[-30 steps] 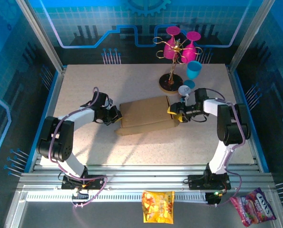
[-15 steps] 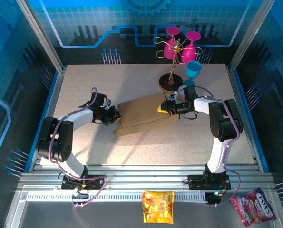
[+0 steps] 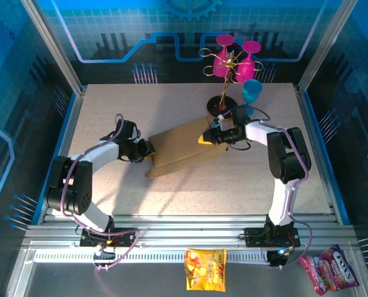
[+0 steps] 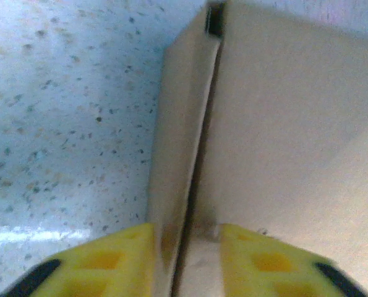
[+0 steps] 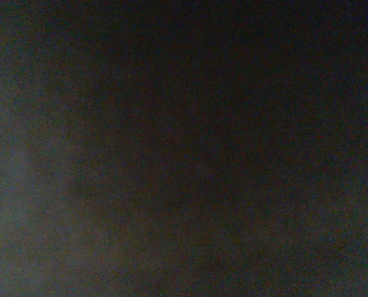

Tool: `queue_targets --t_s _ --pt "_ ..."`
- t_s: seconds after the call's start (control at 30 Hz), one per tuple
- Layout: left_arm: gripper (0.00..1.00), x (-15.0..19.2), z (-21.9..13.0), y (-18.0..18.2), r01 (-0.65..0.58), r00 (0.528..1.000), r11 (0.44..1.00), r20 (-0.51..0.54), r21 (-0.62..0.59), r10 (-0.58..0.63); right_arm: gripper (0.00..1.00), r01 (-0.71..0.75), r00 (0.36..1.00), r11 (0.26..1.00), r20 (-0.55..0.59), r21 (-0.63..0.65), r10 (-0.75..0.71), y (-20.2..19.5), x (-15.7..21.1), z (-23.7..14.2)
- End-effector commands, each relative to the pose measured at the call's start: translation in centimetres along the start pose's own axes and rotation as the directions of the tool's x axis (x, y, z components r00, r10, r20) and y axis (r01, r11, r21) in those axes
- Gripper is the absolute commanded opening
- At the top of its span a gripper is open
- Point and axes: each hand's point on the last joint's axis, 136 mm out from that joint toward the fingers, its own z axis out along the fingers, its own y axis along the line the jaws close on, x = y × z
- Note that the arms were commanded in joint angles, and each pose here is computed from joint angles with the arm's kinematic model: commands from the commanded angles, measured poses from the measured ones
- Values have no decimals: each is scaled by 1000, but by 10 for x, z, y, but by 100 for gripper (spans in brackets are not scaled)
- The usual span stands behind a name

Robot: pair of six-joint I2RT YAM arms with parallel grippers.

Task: Fold the paper box

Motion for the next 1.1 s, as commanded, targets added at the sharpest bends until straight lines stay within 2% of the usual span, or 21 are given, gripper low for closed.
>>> queue_targets --t_s 0.0,0.1,0.2,0.33,0.4,0.5,0.6,0.7,1.07 --pt "49 -19 -37 -23 -14 992 1000 124 24 11 39 -151 988 987 -16 58 152 -11 18 1" --pt "60 -35 -68 -37 24 974 997 224 77 -41 37 -224 974 974 12 39 224 -3 18 -8" --pt "67 -48 -88 -33 158 947 972 252 175 -200 36 -293 956 956 24 3 292 8 20 -14" --pt "69 -49 -84 -16 347 913 900 124 263 -388 35 -391 920 920 13 -33 392 20 24 -23" --pt "70 -43 -73 -4 442 883 865 54 236 -466 35 -445 895 894 5 -48 445 26 25 -27" --pt "72 -33 -55 -4 524 850 819 -80 232 -521 35 -518 855 853 -16 -61 518 32 27 -32" --pt "75 -27 -41 -13 561 828 782 -177 271 -532 35 -559 829 826 -26 -77 558 37 27 -36" --pt "80 -23 -35 -17 597 802 744 -205 301 -561 34 -588 808 803 -31 -101 588 40 24 -41" --pt "82 -9 9 -35 729 684 601 -377 327 -624 34 -632 773 760 -48 -150 633 36 18 -46"
